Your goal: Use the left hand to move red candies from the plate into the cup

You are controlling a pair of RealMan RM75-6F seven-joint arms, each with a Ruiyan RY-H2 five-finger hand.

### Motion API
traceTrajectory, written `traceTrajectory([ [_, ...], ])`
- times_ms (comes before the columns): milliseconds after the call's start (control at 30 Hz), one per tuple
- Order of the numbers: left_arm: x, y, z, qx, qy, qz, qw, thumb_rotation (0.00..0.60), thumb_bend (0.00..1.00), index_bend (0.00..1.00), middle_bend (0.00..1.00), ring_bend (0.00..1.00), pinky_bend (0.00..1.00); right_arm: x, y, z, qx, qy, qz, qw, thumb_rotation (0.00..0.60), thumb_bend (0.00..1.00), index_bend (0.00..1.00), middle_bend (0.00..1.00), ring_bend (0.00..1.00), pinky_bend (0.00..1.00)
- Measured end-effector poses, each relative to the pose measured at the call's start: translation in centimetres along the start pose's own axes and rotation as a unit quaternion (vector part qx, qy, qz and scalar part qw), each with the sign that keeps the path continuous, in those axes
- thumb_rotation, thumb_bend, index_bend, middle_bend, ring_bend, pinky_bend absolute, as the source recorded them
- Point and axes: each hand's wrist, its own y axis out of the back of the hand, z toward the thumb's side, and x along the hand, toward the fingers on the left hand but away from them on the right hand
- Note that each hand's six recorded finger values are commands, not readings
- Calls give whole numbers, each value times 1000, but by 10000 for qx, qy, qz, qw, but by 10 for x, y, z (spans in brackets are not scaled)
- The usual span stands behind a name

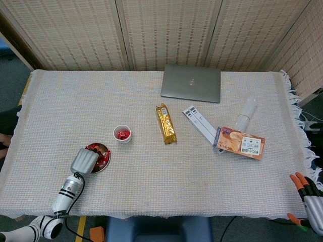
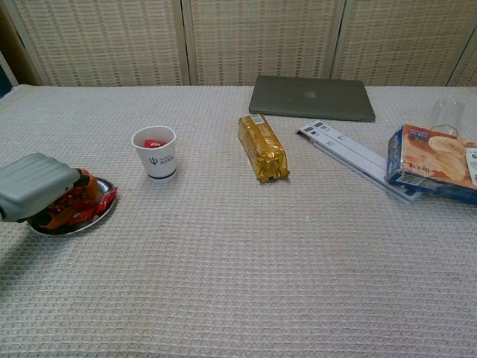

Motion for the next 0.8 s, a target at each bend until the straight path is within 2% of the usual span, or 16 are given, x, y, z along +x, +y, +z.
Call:
traceTrajectory([
  [300, 1, 4, -1, -88, 23, 115, 9999, 600, 464, 665, 650, 637, 1000, -1, -1, 0, 7, -15, 11, 10000, 600, 43, 0, 0, 0, 273],
  [800, 1, 12, -9, -207, 116, 245, 9994, 600, 523, 708, 692, 664, 1000, -1, -1, 0, 9, -27, 5, 10000, 600, 43, 0, 0, 0, 281],
])
